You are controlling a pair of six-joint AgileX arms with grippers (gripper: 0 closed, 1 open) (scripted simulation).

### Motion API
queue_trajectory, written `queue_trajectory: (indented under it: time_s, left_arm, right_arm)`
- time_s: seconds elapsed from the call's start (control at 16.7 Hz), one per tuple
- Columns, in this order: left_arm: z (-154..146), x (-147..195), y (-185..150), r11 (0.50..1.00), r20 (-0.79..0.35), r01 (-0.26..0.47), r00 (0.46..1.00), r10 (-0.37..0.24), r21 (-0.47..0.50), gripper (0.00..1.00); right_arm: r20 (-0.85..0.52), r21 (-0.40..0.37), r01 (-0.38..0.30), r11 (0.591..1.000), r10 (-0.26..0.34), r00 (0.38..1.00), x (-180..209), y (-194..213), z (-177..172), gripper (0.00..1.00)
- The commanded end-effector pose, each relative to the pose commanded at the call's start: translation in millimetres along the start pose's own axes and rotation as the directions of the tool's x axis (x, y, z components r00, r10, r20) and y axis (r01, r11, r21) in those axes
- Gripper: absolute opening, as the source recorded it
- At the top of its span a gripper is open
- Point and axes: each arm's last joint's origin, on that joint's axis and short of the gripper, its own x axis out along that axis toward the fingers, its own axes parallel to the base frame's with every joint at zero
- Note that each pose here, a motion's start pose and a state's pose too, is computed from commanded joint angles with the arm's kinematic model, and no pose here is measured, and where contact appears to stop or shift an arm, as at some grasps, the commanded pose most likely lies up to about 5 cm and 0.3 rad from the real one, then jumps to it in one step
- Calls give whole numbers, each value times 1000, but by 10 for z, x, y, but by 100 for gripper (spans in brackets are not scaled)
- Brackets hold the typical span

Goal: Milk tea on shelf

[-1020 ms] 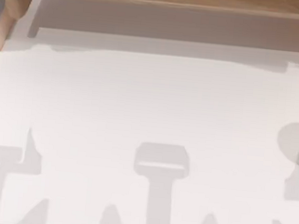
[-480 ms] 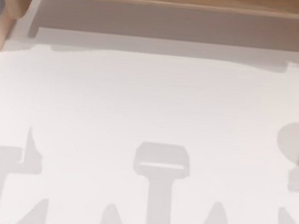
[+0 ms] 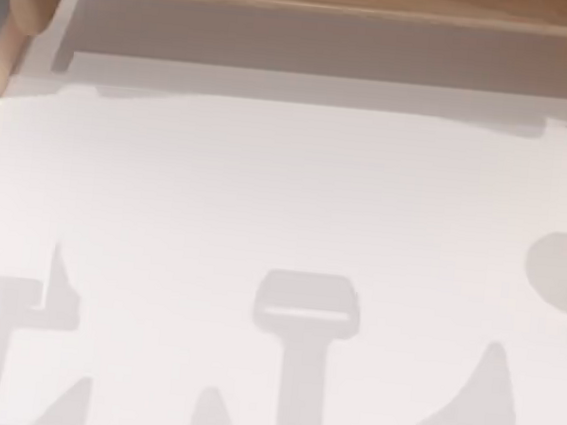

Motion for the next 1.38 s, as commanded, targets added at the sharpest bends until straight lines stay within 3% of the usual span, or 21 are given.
queue_trajectory:
  time_s: [0.48,0.96,1.38]
  left_arm:
    - [0,0,0,1000,0,0,1000,0,0,100]
    - [0,0,0,1000,0,0,1000,0,0,100]
    - [0,0,0,1000,0,0,1000,0,0,100]
  right_arm:
    - [-67,22,0,1000,2,998,161,-255,-319,100]
    - [-69,23,-1,1000,2,998,200,-265,-332,100]
    - [-75,25,0,1000,2,997,830,-285,-381,100]
